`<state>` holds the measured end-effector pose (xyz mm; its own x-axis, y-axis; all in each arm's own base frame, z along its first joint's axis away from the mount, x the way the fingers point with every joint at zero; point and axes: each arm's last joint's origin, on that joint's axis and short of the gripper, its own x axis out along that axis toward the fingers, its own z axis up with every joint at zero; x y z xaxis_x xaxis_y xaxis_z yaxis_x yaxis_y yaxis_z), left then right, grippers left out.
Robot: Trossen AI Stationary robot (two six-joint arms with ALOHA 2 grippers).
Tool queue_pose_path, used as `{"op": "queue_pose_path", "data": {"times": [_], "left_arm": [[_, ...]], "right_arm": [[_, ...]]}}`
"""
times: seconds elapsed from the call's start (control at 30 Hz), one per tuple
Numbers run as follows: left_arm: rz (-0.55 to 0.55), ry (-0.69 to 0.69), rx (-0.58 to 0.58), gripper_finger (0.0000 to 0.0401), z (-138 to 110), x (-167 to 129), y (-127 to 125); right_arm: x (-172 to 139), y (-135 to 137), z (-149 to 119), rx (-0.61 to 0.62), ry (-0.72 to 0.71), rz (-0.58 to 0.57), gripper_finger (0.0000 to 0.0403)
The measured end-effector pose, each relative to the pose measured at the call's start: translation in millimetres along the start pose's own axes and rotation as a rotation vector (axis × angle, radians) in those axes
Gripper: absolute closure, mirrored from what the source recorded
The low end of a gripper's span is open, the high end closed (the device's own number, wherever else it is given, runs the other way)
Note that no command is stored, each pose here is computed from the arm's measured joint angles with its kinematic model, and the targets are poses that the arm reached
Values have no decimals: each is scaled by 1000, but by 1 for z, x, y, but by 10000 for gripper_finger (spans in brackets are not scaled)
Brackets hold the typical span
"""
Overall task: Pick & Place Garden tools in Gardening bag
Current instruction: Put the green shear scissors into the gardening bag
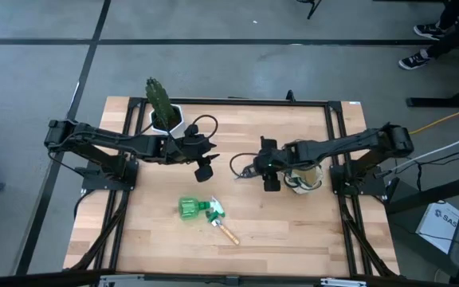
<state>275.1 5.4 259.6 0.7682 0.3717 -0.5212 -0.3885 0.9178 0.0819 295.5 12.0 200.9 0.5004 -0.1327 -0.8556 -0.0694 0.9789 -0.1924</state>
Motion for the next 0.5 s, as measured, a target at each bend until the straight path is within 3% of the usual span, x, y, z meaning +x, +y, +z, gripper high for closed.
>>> {"op": "queue_pose_path", "data": {"times": [0.2,0.5], "left_arm": [[0,0,1,244,0,0,0],[0,0,1,244,0,0,0]], "right_arm": [[29,3,-6,-51,99,9,212],[66,-5,-20,-21,225,10,212]]}}
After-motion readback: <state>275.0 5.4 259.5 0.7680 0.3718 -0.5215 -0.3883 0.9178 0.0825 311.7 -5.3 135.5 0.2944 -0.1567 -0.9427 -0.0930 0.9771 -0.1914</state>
